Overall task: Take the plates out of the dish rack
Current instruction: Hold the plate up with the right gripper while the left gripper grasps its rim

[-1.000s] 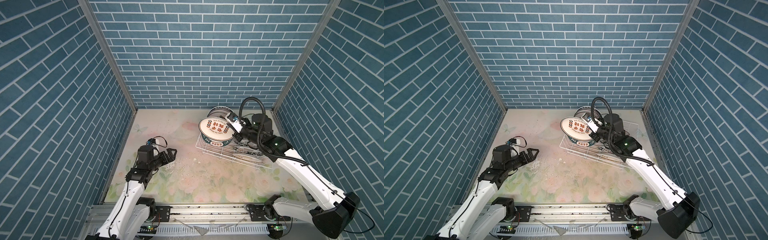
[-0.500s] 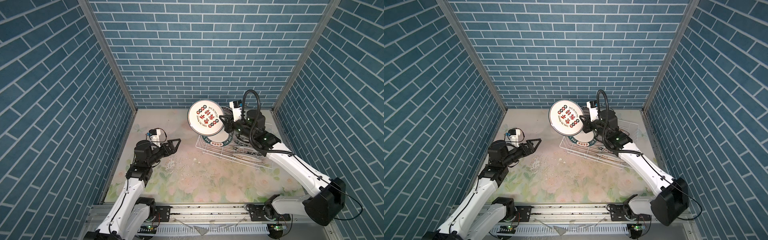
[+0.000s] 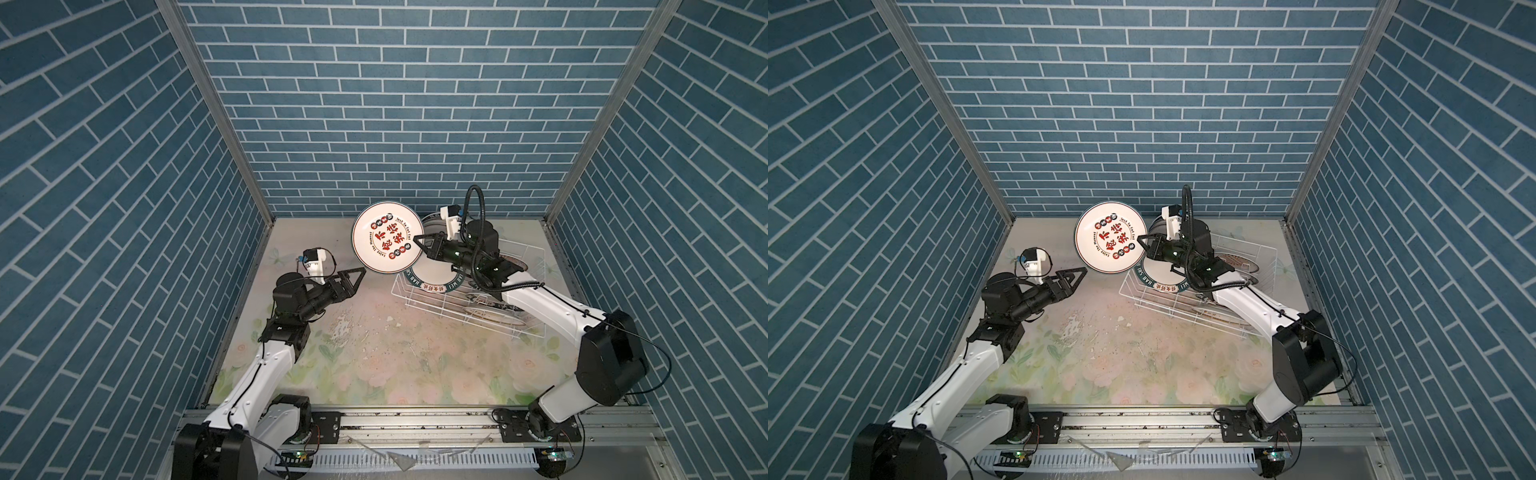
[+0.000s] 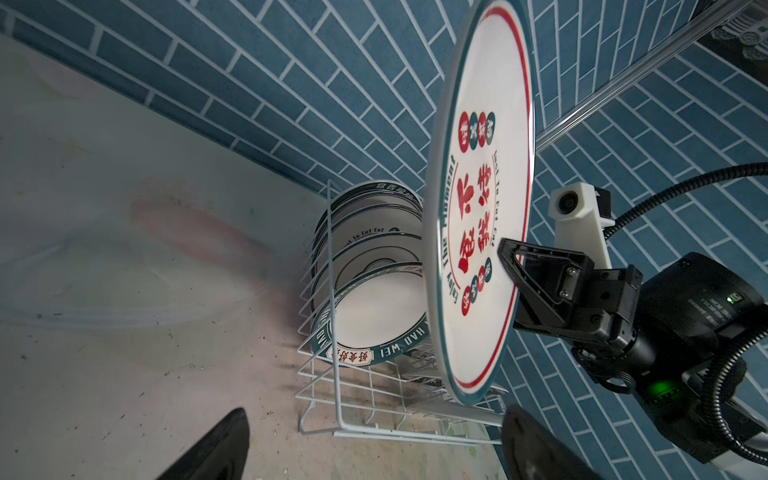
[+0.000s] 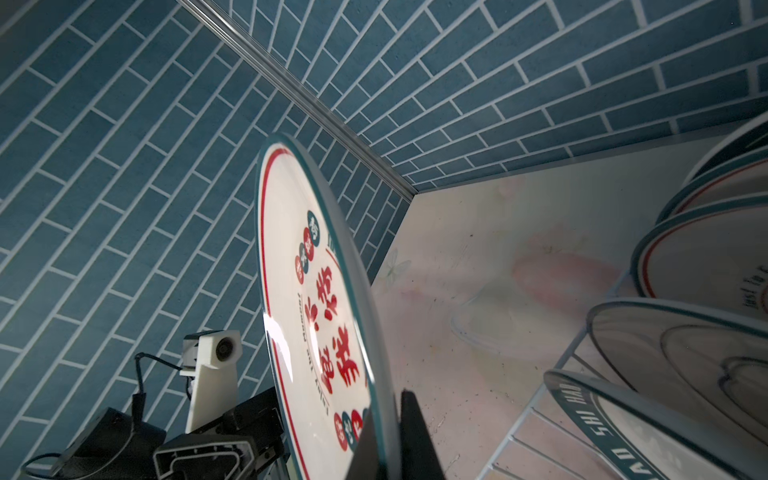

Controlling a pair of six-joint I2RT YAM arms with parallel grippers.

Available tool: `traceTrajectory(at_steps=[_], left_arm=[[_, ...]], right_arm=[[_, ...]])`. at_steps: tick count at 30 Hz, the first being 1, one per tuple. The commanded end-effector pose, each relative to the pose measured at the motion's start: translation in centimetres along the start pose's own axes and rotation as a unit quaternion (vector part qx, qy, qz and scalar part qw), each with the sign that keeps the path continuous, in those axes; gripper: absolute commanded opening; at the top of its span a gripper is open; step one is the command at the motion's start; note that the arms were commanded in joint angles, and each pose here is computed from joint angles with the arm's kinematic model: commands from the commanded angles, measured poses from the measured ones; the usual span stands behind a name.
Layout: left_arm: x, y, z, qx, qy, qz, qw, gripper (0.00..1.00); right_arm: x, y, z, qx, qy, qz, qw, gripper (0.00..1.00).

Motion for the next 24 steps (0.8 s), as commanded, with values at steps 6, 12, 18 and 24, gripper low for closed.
traceTrajectory(at_steps=[6, 12, 18, 24], left_arm=[[-2.0, 1.8, 1.2, -0.021, -0.064, 0.012, 0.998, 0.86], [-1.6, 2.0, 2.0, -0.019, -0.074, -0.005, 0.997, 0.64], [-1.8, 2.2, 2.1, -0.019, -0.075, -0.011, 0.997, 0.43], [-1.9, 2.0, 2.2, -0.009, -0.077, -0.011, 0.997, 0.22]], right_arm=[[2.8, 0.0, 0.6, -0.013, 0.063, 0.018, 0.998, 0.00], [2.6, -1.0, 0.9, -0.007, 0.073, 0.030, 0.997, 0.00], [2.2, -2.3, 1.8, 0.002, 0.076, 0.029, 0.997, 0.00], [2.1, -3.6, 3.0, 0.015, 0.082, 0.028, 0.996, 0.00]])
Point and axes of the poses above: each gripper's point midway between its finger pads, its own z axis out along the fingers, its own x axis along the line the jaws close on, y = z × x, the point moved 2 cm from there along -z, back along the fingers, and after that the axes turned 5 degrees about -z, right-handed, at the moved point
